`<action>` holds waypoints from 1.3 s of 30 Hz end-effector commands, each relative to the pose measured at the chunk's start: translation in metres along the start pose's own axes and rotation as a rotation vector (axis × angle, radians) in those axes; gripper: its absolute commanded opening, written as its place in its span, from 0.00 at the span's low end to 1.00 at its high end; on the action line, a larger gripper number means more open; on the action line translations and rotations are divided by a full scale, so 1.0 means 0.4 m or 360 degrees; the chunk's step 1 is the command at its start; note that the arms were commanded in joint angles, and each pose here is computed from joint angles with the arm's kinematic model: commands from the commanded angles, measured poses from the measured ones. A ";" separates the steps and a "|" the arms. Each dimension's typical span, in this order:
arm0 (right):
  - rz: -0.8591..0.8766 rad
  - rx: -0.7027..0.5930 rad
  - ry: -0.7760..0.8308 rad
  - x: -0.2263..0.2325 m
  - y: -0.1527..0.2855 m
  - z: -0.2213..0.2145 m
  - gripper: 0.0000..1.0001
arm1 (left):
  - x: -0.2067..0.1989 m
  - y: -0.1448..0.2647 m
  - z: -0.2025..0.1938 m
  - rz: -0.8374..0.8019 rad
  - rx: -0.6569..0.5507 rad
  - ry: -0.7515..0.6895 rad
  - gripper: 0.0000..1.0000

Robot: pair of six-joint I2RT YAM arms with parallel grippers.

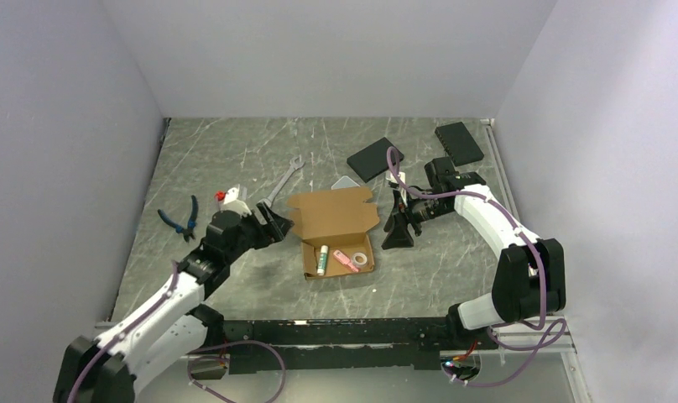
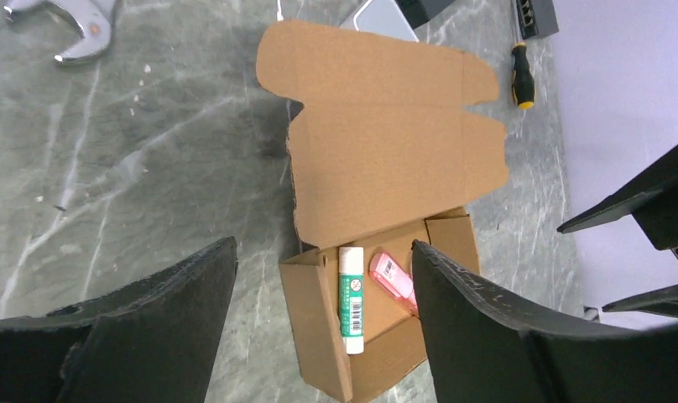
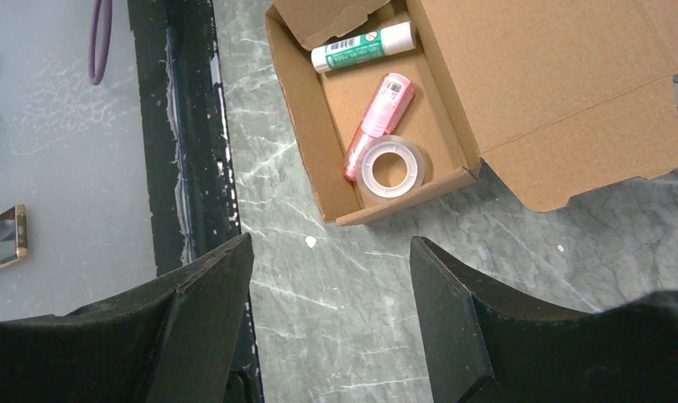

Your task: Fold the paper box

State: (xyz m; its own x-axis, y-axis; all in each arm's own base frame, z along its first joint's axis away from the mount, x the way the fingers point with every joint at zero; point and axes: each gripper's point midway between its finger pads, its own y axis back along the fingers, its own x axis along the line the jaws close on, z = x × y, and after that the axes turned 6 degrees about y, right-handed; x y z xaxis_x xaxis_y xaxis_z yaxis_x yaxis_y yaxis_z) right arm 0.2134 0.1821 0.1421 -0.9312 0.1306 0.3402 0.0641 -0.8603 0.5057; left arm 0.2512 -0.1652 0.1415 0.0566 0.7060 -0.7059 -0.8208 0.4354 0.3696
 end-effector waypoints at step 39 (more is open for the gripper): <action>0.0021 -0.0036 0.0053 0.001 0.003 0.008 0.72 | 0.126 0.038 0.065 0.0344 -0.0078 -0.0054 0.00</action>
State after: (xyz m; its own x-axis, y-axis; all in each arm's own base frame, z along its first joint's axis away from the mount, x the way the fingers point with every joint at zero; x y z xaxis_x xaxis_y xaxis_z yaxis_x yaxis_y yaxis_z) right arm 0.2144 0.1812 0.1407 -0.9342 0.1261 0.3338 0.0646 -0.8602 0.5059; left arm 0.2708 -0.1408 0.1414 0.0224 0.7472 -0.6642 -0.8259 0.3882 0.4088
